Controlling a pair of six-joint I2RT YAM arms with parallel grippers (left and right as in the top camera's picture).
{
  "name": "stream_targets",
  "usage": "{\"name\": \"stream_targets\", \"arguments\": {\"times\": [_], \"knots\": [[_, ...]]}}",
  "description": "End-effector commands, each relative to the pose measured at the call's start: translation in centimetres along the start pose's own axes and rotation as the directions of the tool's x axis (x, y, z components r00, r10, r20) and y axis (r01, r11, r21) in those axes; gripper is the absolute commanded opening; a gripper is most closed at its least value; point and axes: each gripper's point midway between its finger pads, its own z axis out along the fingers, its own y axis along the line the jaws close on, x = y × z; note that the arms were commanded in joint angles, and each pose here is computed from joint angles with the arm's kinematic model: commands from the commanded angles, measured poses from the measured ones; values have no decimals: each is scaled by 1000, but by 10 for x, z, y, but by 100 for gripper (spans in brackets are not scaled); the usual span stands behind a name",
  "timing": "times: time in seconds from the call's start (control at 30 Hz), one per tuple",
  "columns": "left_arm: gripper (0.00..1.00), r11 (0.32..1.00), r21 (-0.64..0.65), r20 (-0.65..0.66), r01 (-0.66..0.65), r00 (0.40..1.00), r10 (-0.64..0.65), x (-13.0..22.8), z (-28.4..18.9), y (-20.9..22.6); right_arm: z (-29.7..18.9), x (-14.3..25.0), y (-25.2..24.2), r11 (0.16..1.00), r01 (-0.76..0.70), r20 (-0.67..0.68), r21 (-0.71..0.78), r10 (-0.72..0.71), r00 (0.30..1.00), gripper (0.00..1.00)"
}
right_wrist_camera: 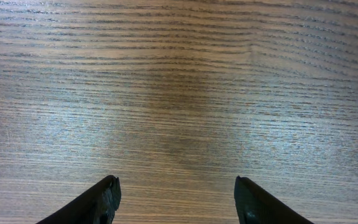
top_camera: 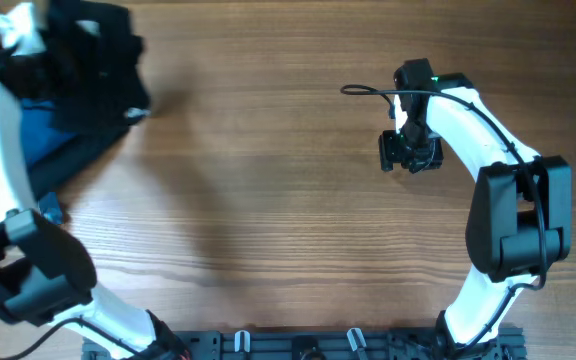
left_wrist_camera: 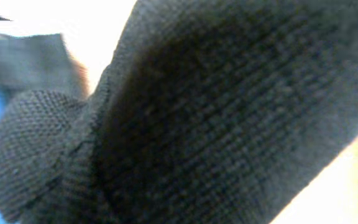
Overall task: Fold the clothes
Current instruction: 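Place the bundle on top of the clothes stack and release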
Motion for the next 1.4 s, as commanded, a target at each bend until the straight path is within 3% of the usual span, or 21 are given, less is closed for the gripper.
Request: {"name": "stream_targets", "arguments": {"times": [0.0, 0.37, 0.5, 0.53, 0.63, 0.7, 0.87, 1.1, 1.23, 1.37], "knots": [[4, 994, -77, 147, 83, 987, -71, -35, -45, 43, -6, 0, -4, 1000, -18, 16, 23, 18, 1000, 64], [7, 937, -240, 360, 253, 920, -156, -63, -111, 165, -6, 5, -5, 999, -23, -2, 24, 24, 1000, 64], [20, 909, -285, 350, 303, 916, -196, -53, -110, 192, -6, 6, -4, 1000, -23, -6, 17, 23, 1000, 64], [25, 904, -288, 341, 314, 916, -210, -50, -107, 198, -6, 7, -4, 1000, -23, -11, 18, 23, 1000, 64], [78, 899, -292, 333, 326, 916, -224, -46, -103, 206, -6, 9, -5, 1000, -21, -21, 20, 22, 1000, 64], [100, 899, -293, 356, 325, 910, -212, -51, -108, 209, -6, 10, -5, 1000, -21, -23, 20, 22, 999, 64], [100, 902, -303, 463, 308, 875, -143, -73, -150, 205, -6, 10, -5, 1000, -21, -25, 20, 22, 999, 64], [100, 883, -375, 629, 281, 777, 20, -102, -240, 167, -6, 10, -4, 1000, -22, -23, 18, 22, 999, 64], [100, 911, -323, 649, 255, 760, 18, -106, -245, 126, -6, 8, 7, 999, -22, -18, -45, 21, 1000, 85], [100, 956, -255, 571, 147, 821, 26, -102, -201, 70, -9, 0, 26, 987, -17, 7, -159, 18, 1000, 98]]}}
